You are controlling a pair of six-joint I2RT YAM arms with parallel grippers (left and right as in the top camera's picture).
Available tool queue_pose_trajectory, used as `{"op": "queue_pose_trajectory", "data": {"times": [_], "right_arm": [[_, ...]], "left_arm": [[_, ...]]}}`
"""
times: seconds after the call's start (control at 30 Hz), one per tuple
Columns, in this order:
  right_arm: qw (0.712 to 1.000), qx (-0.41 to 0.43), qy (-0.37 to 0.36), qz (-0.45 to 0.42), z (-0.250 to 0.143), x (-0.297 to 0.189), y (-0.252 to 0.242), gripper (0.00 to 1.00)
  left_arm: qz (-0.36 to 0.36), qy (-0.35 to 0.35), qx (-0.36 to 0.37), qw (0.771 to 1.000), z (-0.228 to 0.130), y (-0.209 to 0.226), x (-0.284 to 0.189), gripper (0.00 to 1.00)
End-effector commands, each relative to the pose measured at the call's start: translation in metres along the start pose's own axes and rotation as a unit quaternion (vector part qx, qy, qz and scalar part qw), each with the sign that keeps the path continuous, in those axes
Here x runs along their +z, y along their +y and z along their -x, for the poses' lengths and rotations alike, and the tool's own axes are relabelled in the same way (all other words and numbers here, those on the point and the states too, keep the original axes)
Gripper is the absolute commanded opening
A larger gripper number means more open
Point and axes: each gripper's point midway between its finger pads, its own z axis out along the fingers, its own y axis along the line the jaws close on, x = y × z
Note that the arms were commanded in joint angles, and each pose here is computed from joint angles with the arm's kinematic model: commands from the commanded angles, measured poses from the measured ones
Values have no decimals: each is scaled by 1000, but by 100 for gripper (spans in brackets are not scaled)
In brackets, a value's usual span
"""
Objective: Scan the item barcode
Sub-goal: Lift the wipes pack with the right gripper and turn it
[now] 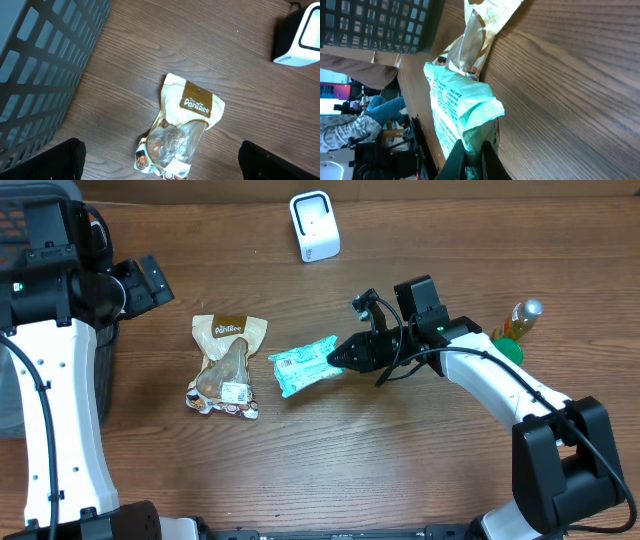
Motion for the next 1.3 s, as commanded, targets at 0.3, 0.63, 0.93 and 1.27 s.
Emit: {"op": "queue_pose_trajectory", "data": {"times": [0.3,0.63,0.93,1.27], "right_arm": [[1000,-19,-10,15,5,-6,9,4],[1000,-19,-10,11,5,-6,8,4],[1000,-19,-15,-15,7,-6,-1,4],[999,-24,-19,-19,9,-6,-2,4]], "left_arm": [[-2,-3,7,1000,1,-1,-1,100],[-2,-3,7,1000,1,-1,-1,100],[-2,-3,7,1000,1,-1,-1,100],[-2,-3,7,1000,1,-1,-1,100]]}}
